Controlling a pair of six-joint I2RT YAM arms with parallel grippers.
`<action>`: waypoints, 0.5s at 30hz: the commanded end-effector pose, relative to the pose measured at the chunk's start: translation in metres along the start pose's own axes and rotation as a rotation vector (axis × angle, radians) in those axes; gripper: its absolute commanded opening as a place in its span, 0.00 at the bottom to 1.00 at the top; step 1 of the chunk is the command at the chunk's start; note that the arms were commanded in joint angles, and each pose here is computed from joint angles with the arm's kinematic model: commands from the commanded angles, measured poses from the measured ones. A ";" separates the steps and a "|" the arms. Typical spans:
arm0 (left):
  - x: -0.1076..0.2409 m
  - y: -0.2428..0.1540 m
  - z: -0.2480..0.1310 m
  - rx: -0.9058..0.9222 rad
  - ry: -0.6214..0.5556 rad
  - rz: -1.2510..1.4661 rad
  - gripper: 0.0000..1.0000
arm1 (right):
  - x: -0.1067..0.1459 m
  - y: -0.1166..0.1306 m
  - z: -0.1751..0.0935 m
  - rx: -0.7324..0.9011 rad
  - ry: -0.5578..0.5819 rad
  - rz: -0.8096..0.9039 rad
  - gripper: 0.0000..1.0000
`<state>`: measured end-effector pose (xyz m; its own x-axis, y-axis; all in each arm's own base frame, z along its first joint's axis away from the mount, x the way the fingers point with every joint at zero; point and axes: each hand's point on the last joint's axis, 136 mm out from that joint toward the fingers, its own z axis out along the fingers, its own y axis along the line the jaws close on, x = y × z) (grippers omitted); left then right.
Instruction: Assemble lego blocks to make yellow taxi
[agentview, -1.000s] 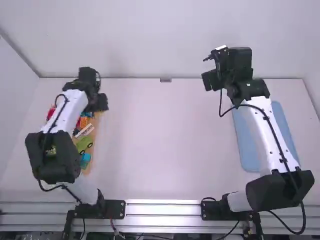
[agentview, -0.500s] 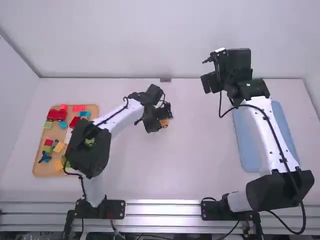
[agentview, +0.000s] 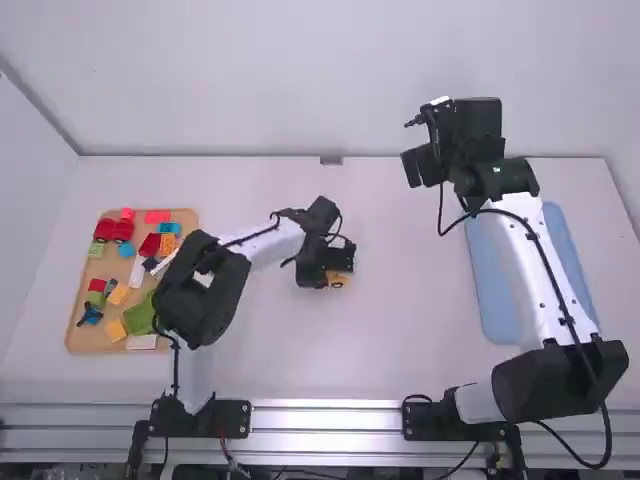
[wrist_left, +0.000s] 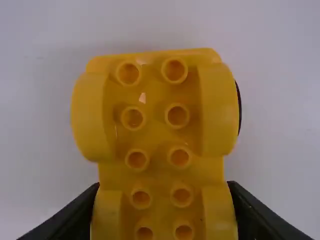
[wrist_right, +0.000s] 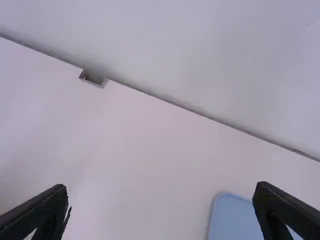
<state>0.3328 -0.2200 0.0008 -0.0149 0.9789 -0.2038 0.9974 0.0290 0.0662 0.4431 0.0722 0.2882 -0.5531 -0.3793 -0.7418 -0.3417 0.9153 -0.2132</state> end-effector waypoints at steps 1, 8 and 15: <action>-0.007 -0.010 0.005 0.028 -0.027 0.044 0.50 | -0.011 -0.002 -0.004 0.004 -0.025 0.006 0.98; -0.008 -0.013 0.006 0.033 -0.025 0.009 0.67 | -0.011 -0.002 -0.004 0.003 -0.025 0.006 0.98; -0.009 -0.006 0.003 0.011 -0.020 -0.016 0.99 | -0.013 -0.003 -0.005 0.006 -0.032 0.006 0.98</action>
<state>0.3263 -0.2280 -0.0020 -0.0289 0.9721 -0.2327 0.9981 0.0408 0.0464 0.4432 0.0722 0.2883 -0.5539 -0.3764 -0.7427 -0.3399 0.9165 -0.2110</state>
